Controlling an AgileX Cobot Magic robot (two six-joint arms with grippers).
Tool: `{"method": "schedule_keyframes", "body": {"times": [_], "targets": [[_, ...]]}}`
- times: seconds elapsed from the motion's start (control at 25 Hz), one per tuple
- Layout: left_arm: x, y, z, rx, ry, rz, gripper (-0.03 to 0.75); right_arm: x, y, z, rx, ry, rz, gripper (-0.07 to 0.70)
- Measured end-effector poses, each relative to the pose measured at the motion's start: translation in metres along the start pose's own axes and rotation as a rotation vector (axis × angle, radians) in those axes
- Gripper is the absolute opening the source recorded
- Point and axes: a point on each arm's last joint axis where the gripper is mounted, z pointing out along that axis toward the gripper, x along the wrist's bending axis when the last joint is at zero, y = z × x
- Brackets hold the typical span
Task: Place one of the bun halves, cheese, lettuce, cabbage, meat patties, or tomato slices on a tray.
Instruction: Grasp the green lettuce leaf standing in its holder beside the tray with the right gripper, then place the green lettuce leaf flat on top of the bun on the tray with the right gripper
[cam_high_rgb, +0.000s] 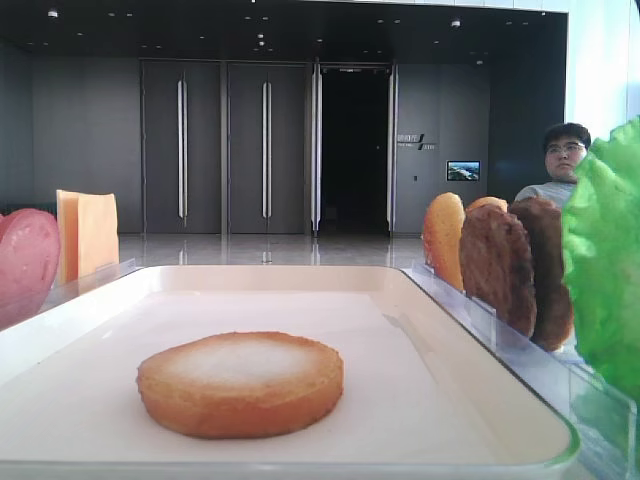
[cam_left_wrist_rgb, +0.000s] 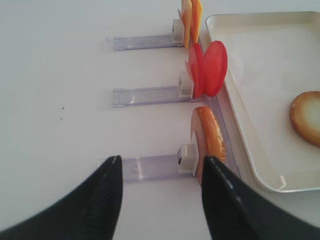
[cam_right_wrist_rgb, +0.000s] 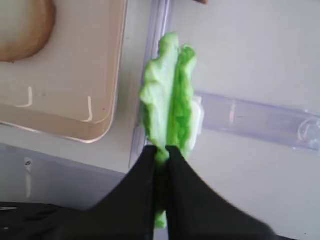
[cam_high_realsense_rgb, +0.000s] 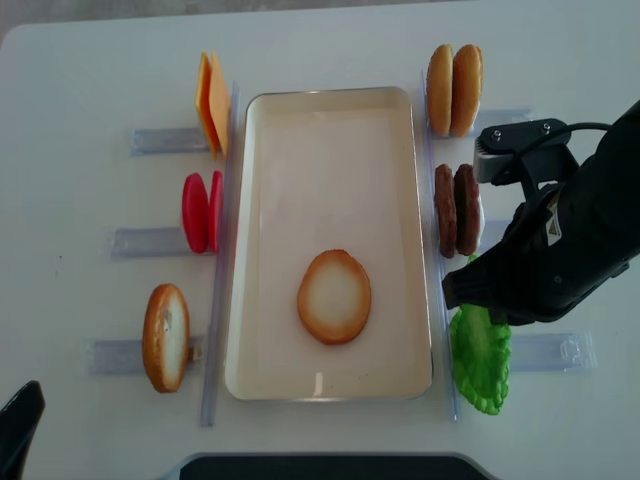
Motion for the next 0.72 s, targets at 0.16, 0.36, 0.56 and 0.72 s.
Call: {"method": "schedule_keyframes", "body": {"times": [0.16, 0.36, 0.56, 0.72], "targets": [[0.000, 0.000, 0.000, 0.000, 0.000, 0.000, 0.391, 0.015, 0.001, -0.012, 0.002, 0.035, -0.036, 0.006], [0.000, 0.000, 0.000, 0.000, 0.000, 0.000, 0.391, 0.028, 0.008, -0.042, -0.015, 0.057, -0.070, 0.006], [0.000, 0.000, 0.000, 0.000, 0.000, 0.000, 0.391, 0.033, 0.013, -0.059, -0.041, 0.070, -0.076, 0.006], [0.000, 0.000, 0.000, 0.000, 0.000, 0.000, 0.391, 0.035, 0.015, -0.061, -0.055, 0.090, -0.072, 0.006]]}}
